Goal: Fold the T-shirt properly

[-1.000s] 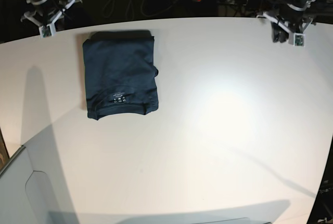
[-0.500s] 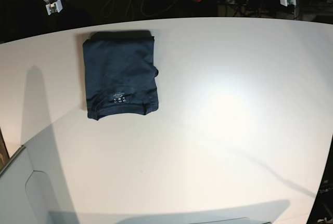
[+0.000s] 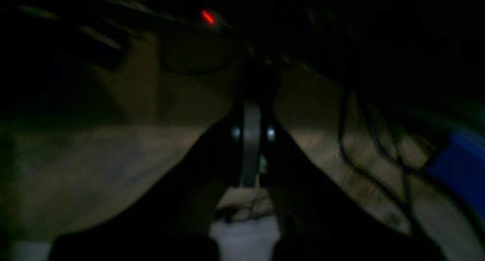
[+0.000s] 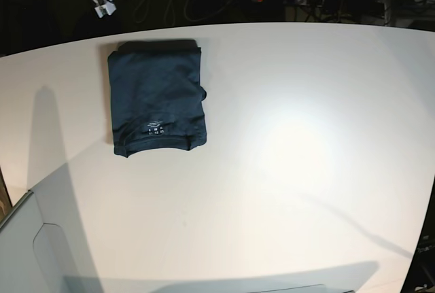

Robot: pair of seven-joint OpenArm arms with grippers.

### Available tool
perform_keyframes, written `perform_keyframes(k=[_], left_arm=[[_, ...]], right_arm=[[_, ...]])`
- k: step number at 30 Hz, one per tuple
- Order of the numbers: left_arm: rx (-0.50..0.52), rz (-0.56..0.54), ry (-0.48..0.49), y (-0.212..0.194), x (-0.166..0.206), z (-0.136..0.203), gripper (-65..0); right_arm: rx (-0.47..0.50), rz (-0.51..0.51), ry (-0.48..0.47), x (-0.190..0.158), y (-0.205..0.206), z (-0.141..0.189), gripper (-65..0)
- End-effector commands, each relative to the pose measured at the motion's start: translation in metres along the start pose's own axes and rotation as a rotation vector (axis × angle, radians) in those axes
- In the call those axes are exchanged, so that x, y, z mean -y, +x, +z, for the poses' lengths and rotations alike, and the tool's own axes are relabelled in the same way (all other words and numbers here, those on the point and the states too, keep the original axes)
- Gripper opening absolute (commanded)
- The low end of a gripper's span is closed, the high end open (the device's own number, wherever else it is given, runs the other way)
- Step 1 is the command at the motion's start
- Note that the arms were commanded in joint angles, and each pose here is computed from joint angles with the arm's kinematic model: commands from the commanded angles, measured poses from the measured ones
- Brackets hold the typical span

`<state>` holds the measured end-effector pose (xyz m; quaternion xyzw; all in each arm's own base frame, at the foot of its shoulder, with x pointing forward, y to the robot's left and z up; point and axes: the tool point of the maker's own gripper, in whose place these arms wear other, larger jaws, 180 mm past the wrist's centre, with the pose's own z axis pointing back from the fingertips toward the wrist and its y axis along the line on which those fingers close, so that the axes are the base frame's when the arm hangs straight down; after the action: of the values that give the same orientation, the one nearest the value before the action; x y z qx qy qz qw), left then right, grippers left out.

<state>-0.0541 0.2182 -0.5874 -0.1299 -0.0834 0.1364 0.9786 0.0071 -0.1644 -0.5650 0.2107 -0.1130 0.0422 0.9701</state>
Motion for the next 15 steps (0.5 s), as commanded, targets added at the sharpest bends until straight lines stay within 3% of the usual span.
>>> perform_keyframes(k=[1, 7, 12, 15], left_arm=[[0.002, -0.007, -0.005, 0.001, -0.004, -0.004, -65.0], [-0.035, 0.004, -0.038, -0.003, 0.009, -0.036, -65.0], [-0.046, -0.042, -0.059, 0.008, 0.02, -0.045, -65.0], [-0.055, -0.072, 0.034, 0.011, 0.01, -0.05, -65.0]], right_arm=[[0.011, -0.004, 0.019, 0.001, -0.001, 0.0, -63.6], [0.053, -0.099, 0.068, -0.012, -0.007, -0.025, -63.6], [0.046, -0.114, -0.088, -0.003, -0.029, -0.046, -63.6], [0.0, -0.051, -0.209, 0.005, -0.046, -0.055, -63.6]])
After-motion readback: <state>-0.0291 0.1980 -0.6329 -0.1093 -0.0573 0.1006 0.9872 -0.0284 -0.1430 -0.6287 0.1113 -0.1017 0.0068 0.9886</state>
